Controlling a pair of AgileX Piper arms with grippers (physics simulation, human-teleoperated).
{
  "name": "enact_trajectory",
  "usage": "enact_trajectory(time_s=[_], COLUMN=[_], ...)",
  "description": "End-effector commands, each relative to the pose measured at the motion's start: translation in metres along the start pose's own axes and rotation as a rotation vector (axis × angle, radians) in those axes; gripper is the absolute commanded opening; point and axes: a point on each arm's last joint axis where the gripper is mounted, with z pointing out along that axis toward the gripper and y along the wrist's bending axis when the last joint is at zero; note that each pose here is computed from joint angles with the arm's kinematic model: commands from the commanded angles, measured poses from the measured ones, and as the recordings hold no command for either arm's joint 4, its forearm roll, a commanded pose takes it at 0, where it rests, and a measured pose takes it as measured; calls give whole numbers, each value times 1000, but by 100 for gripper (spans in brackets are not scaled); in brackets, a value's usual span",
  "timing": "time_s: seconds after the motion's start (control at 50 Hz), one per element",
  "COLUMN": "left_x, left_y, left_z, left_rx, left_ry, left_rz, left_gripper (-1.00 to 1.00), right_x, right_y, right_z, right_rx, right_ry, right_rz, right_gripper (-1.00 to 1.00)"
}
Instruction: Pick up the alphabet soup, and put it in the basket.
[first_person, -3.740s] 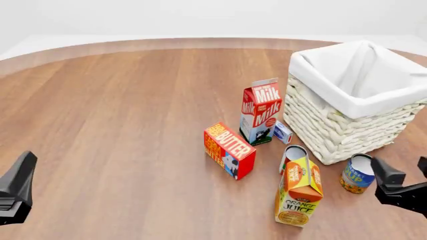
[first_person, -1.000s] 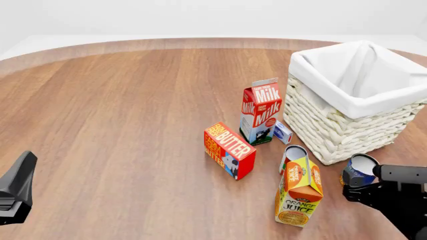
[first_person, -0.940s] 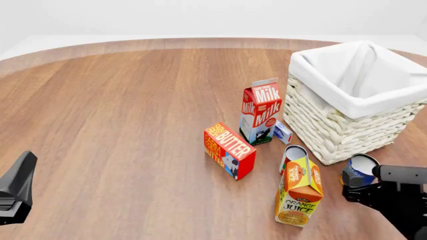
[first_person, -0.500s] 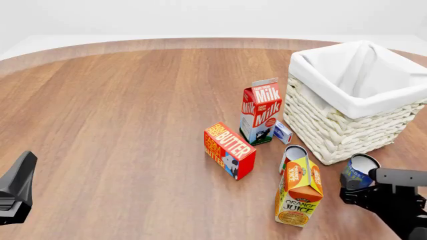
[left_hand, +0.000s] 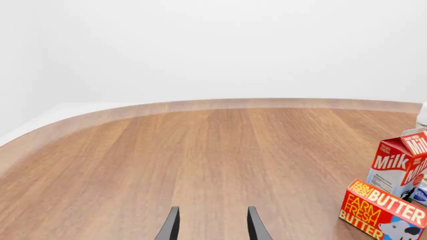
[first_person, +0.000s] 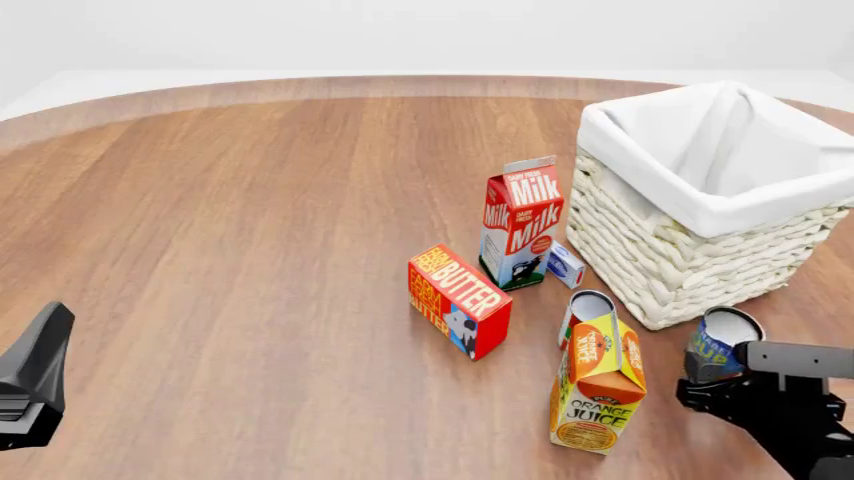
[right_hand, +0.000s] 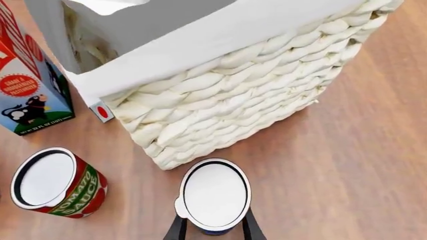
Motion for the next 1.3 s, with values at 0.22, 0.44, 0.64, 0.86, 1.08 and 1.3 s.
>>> enact_trajectory(time_s=[0.22, 0.44, 0.64, 0.86, 1.08, 1.3], left_x=[0, 0, 0, 0, 0, 0], left_y=[0, 0, 0, 0, 0, 0], left_z=[0, 0, 0, 0, 0, 0], left_rx=[0, 0, 0, 0, 0, 0], left_ry=[0, 0, 0, 0, 0, 0], left_rz=[0, 0, 0, 0, 0, 0], left_gripper=[100, 100, 100, 100, 100, 100], right_x=[-2, -10, -18, -25, -31, -36], right_y=[-1, -2, -3, -3, -3, -3], right_z=[-1, -7, -14, -23, -33, -43], right_rx=[4, 12, 13, 16, 16, 14], right_ry=[-13, -30, -45, -60, -70, -84], right_rz=[9, 12, 11, 5, -5, -17], right_gripper=[-100, -100, -100, -100, -100, -100])
